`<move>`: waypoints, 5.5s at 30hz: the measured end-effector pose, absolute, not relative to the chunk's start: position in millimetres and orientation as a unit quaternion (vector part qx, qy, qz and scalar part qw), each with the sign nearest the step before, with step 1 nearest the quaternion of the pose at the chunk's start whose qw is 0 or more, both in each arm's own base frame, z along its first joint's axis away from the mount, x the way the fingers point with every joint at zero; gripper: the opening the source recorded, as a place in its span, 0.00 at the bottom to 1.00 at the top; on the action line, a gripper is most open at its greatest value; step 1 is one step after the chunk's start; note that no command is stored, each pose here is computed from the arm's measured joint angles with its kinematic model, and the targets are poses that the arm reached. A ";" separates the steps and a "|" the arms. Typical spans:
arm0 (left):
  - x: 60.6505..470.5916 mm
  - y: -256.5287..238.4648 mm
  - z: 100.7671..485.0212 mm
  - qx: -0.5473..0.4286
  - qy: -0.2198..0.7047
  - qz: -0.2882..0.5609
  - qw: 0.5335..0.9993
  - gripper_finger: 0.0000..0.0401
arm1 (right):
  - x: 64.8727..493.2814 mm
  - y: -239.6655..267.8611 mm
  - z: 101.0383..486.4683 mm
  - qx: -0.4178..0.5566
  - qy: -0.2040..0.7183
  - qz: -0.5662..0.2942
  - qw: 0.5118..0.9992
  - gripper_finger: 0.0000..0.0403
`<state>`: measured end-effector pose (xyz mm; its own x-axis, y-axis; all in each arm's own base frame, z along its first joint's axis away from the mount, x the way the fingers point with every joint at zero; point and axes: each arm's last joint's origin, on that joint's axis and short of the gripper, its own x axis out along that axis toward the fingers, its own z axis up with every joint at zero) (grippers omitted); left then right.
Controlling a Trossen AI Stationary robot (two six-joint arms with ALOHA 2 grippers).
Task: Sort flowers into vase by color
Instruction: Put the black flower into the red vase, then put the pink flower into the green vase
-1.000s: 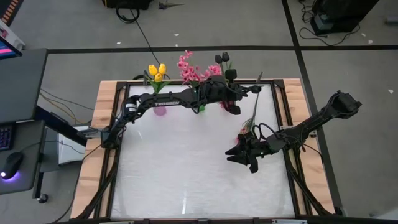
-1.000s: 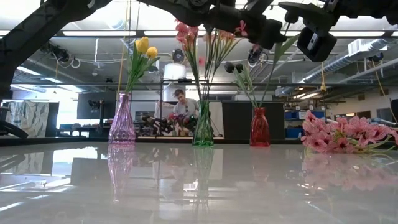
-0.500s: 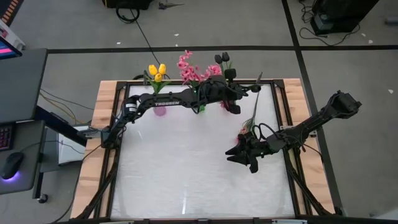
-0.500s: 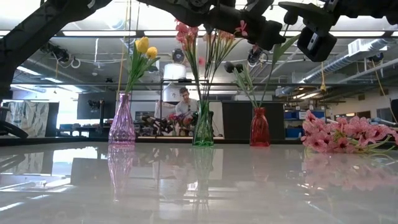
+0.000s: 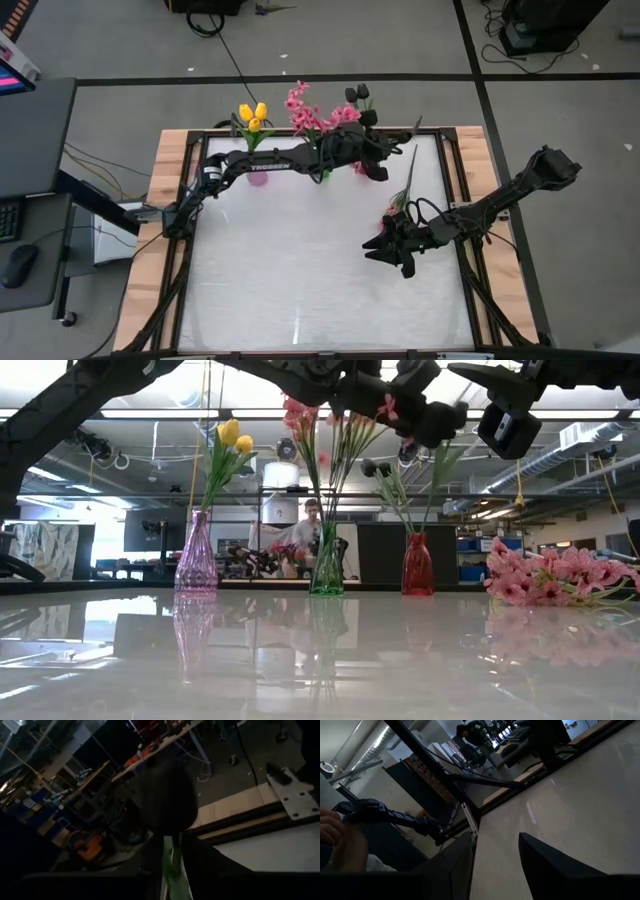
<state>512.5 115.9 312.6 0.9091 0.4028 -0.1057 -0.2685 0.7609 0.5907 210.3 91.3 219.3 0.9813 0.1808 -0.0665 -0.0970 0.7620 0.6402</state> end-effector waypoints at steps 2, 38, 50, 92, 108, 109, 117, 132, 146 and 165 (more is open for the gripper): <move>512.9 116.8 310.2 0.295 0.122 0.189 0.929 0.20 | 210.3 91.3 219.3 0.337 0.062 0.074 0.937 0.43; 509.3 74.4 332.6 0.332 0.123 0.232 0.906 0.37 | 210.2 91.4 219.3 0.337 0.062 0.074 0.937 0.43; 490.0 40.3 373.1 0.314 0.085 0.213 0.921 0.37 | 210.3 91.3 219.4 0.337 0.062 0.074 0.937 0.43; 371.8 21.0 407.1 0.136 0.056 0.068 0.987 0.37 | 210.3 91.4 219.4 0.337 0.062 0.075 0.936 0.43; 278.5 16.7 305.7 0.073 0.141 0.065 0.985 0.37 | 210.3 91.3 219.4 0.337 0.062 0.074 0.937 0.43; 273.4 16.4 298.5 0.069 0.142 0.065 0.985 0.37 | 210.3 91.3 219.4 0.337 0.062 0.074 0.937 0.43; 239.9 13.8 264.4 0.050 0.137 0.066 0.987 0.37 | 210.3 91.3 219.7 0.337 0.061 0.075 0.936 0.43; 196.8 11.9 232.5 0.049 0.144 0.065 0.986 0.37 | 210.2 91.3 219.5 0.337 0.062 0.074 0.937 0.43; 170.7 10.7 187.0 0.048 0.191 0.063 0.978 0.37 | 210.2 91.3 219.4 0.337 0.062 0.074 0.937 0.43; 171.1 10.7 187.3 0.050 0.189 0.063 0.979 0.37 | 210.2 91.3 219.4 0.337 0.062 0.074 0.937 0.43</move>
<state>171.1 10.7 187.3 0.9204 0.1421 -0.3643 -0.1040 0.9871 0.1221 210.2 91.3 219.4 0.9813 0.1807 -0.0661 -0.0972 0.7620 0.6403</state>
